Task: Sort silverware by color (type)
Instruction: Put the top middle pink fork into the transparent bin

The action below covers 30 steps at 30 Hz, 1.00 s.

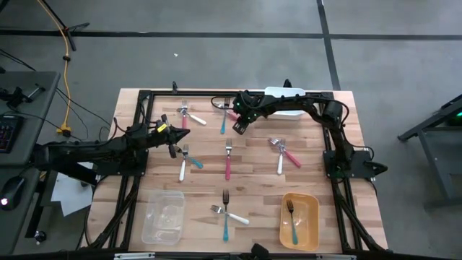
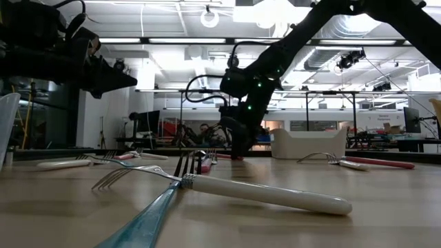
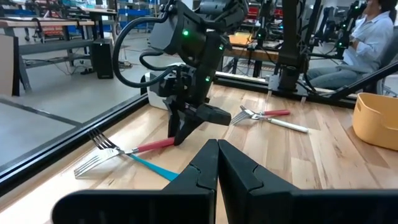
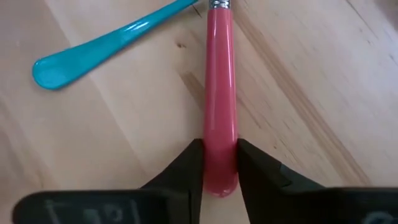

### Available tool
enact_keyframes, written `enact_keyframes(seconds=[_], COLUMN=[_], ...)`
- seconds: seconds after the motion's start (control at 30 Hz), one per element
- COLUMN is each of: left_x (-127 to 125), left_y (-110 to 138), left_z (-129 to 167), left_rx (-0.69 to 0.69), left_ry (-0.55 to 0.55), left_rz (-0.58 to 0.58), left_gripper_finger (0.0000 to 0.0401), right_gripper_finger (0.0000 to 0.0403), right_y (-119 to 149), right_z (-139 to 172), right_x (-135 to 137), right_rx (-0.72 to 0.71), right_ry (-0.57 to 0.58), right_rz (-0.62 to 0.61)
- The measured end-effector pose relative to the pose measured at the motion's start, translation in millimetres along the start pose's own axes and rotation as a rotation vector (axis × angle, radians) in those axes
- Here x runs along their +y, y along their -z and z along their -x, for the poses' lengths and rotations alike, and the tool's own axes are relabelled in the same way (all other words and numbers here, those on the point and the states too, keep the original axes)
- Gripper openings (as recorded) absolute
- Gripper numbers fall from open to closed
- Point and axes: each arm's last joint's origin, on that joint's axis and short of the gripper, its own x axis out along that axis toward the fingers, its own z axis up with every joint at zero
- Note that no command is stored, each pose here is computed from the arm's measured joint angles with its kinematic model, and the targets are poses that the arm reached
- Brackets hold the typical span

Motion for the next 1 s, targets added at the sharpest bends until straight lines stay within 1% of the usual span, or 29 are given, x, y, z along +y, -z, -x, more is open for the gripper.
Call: enact_keyframes(seconds=[0.07, 0.23, 0.47, 0.57, 0.7, 0.77, 0.83, 0.9, 1.0], left_x=[0.0, 0.0, -0.1, -0.2, -0.5, -0.4, -0.2, 0.3, 0.4], left_y=[0.0, 0.0, -0.5, -1.5, -3.1, -0.9, 1.2, 3.3, 4.8], left_z=[0.0, 0.0, -0.3, -1.6, -4.4, -6.4, -8.5, -10.8, -14.6], left_rx=[0.000, 0.000, -0.005, -0.018, -0.041, -0.024, -0.007, 0.004, 0.004], left_ry=[-0.001, -0.001, 0.003, 0.004, 0.006, 0.003, -0.002, -0.020, -0.028], left_rz=[0.000, 0.008, 0.060, 0.097, 0.120, 0.130, 0.134, 0.148, 0.178], left_gripper_finger=[0.0000, 0.0000, 0.0000, 0.0000, 0.0000, 0.0000, 0.0000, 0.0000, 0.0000], right_gripper_finger=[0.0064, 0.0066, 0.0065, 0.0065, 0.0064, 0.0064, 0.0064, 0.0064, 0.0063], right_y=[-0.1, 0.3, -7.8, -13.0, -18.4, -21.4, -21.8, -21.9, -17.7], right_z=[2.8, 14.9, 40.1, 48.1, 49.1, 50.2, 50.6, 50.9, 44.3], right_x=[0.0, 0.5, 12.0, 20.4, 33.4, 39.1, 43.3, 45.7, 48.6], right_rx=[-0.001, 0.010, -0.066, -0.124, -0.197, -0.238, -0.248, -0.254, -0.312], right_ry=[0.001, -0.013, -0.055, -0.111, -0.156, -0.168, -0.175, -0.180, -0.199], right_rz=[0.013, 0.023, 0.047, 0.064, 0.093, 0.105, 0.114, 0.119, 0.097])
